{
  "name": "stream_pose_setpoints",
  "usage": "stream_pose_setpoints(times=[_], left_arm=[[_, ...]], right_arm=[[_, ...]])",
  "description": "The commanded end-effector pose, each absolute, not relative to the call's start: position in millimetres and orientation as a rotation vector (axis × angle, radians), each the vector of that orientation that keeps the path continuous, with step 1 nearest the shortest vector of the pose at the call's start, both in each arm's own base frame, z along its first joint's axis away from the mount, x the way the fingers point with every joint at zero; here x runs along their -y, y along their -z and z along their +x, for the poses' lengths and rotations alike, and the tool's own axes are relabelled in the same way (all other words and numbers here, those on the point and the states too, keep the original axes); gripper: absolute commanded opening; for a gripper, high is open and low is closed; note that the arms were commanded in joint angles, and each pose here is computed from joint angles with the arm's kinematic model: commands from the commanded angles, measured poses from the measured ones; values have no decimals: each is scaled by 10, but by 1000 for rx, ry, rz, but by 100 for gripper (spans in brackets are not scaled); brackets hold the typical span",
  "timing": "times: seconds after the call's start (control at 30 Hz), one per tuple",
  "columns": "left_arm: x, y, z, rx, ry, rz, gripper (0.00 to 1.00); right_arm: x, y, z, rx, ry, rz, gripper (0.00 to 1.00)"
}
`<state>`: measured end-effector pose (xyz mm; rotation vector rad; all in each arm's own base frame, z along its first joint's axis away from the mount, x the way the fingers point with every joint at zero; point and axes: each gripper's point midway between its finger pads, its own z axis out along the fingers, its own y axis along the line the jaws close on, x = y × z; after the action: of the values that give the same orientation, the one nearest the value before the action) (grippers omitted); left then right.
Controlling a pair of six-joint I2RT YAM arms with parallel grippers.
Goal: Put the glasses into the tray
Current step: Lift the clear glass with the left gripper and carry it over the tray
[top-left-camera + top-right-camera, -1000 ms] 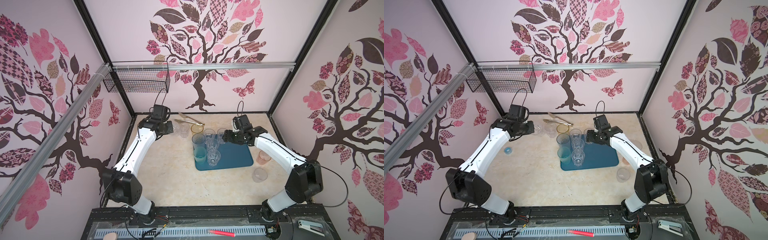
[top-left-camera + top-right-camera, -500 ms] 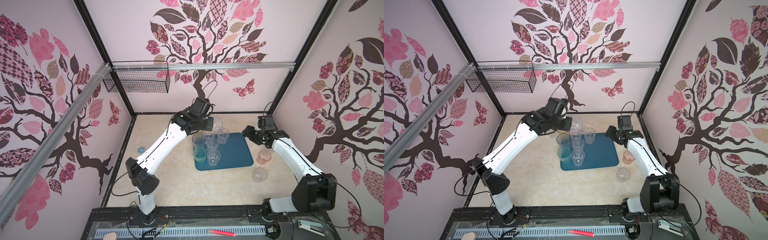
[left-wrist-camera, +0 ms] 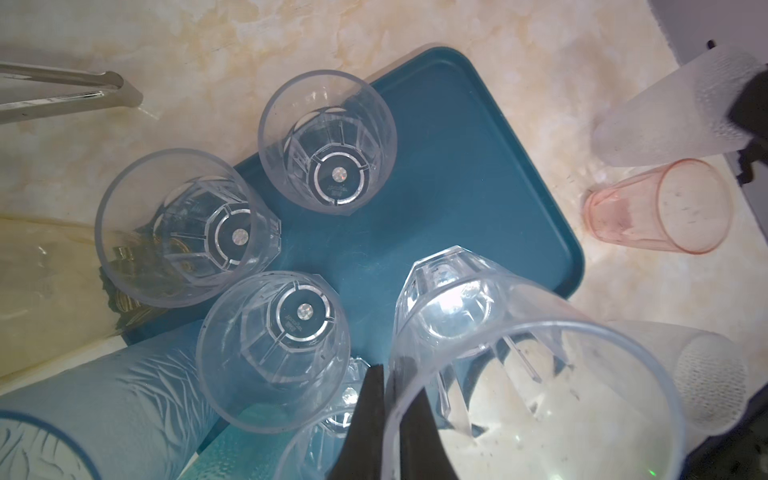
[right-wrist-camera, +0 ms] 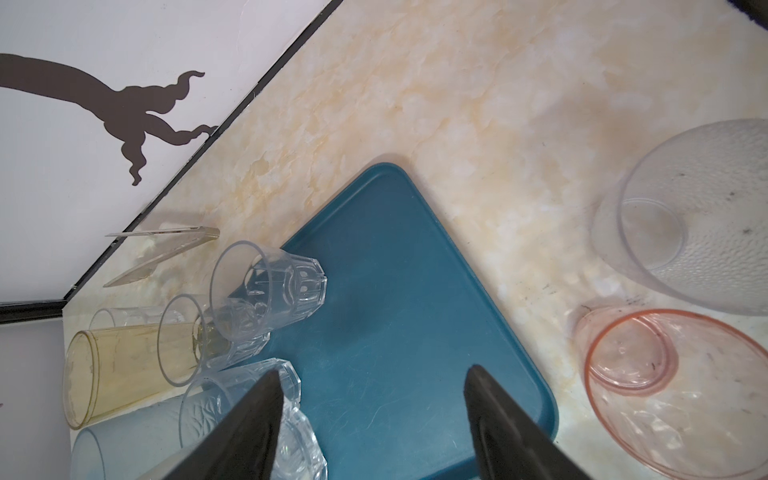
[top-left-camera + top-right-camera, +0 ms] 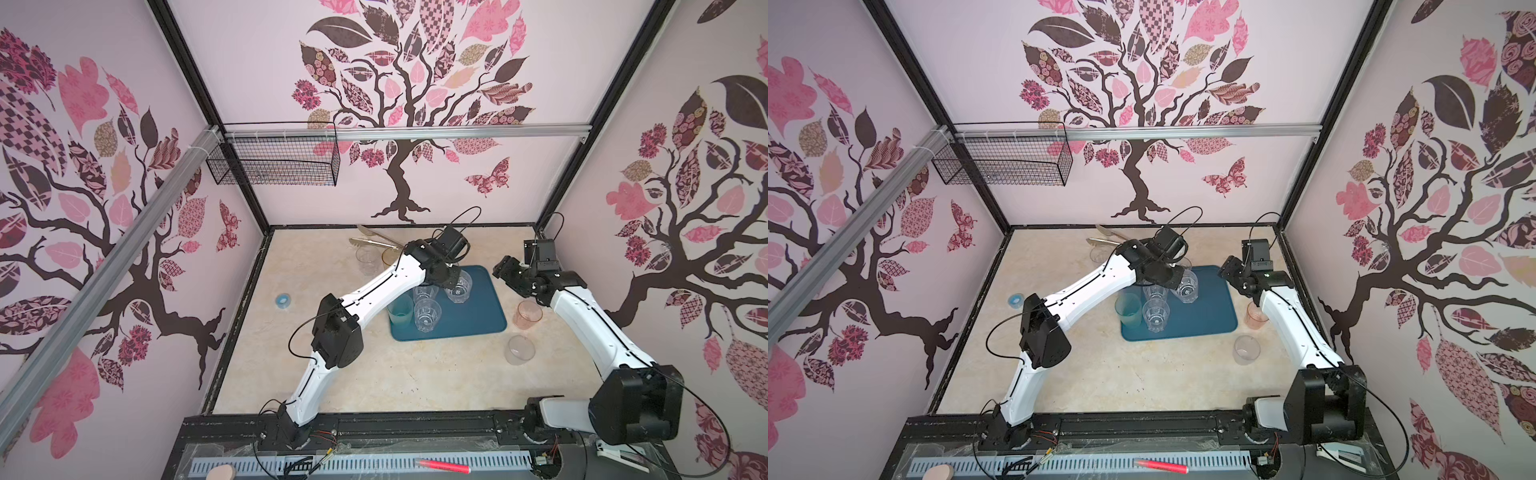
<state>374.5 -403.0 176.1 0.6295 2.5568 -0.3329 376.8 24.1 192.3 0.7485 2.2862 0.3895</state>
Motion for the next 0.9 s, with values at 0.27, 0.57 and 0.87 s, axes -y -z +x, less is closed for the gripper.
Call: stream_pose_setpoints(times=[0.27,0.57,0.87], left_arm=[[4191,-1446,4071,-2506,240,644,0],[4210,-1224,4203,-2514,170,648,0],[4141,-1262,4209,-2514,132,645,0]], right_arm=[[-292,-2041,3766,-2260,-450,735,71],[-302,-2029,3737,-2270,-445,715,70],[-334,-2017,3764,-2278,-452,698,70]])
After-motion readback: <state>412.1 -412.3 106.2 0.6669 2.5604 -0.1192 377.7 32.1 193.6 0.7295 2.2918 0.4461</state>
